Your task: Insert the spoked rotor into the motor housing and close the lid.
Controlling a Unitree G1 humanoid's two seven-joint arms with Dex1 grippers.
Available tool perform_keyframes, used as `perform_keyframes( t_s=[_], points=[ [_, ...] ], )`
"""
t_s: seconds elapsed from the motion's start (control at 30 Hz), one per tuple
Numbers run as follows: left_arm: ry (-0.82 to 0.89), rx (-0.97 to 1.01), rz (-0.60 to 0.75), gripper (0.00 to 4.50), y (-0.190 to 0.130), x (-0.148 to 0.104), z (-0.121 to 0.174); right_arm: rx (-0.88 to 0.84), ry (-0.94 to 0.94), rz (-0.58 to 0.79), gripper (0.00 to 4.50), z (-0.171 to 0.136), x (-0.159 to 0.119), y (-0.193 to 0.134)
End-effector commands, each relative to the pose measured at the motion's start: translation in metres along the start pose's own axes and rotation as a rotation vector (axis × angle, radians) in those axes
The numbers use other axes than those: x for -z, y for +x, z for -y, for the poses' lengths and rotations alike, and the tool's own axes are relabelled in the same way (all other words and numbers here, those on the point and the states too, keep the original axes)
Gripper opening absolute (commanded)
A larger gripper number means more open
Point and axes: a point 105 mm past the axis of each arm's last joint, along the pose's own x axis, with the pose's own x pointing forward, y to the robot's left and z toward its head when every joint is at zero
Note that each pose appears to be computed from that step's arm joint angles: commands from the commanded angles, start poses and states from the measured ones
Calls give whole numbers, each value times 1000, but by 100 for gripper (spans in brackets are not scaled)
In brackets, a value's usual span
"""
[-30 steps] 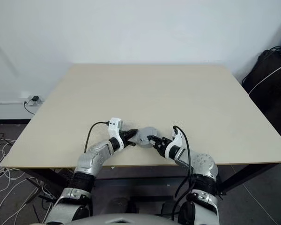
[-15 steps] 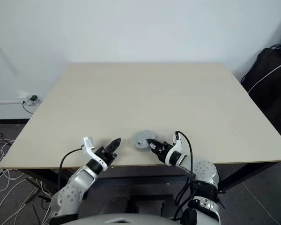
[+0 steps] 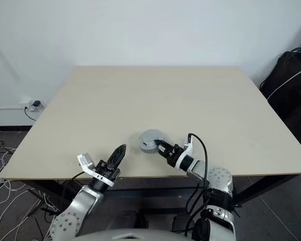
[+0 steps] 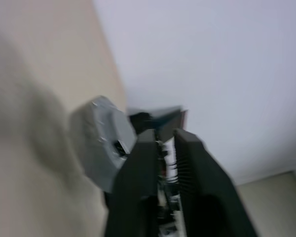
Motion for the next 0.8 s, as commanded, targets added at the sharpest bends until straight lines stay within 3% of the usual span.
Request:
perform_keyframes(
  t_s=[0.03, 0.27, 0.8],
  points=[
    [-184, 104, 75, 222, 17, 12, 19, -127, -67, -20, 207, -36, -5, 7],
    [-251, 91, 54, 448, 20, 17, 15, -172, -97, -78, 207, -53, 4, 9],
    [-304, 66, 30, 448, 24, 22, 10, -209, -136, -242, 207, -75, 44, 10]
  ],
)
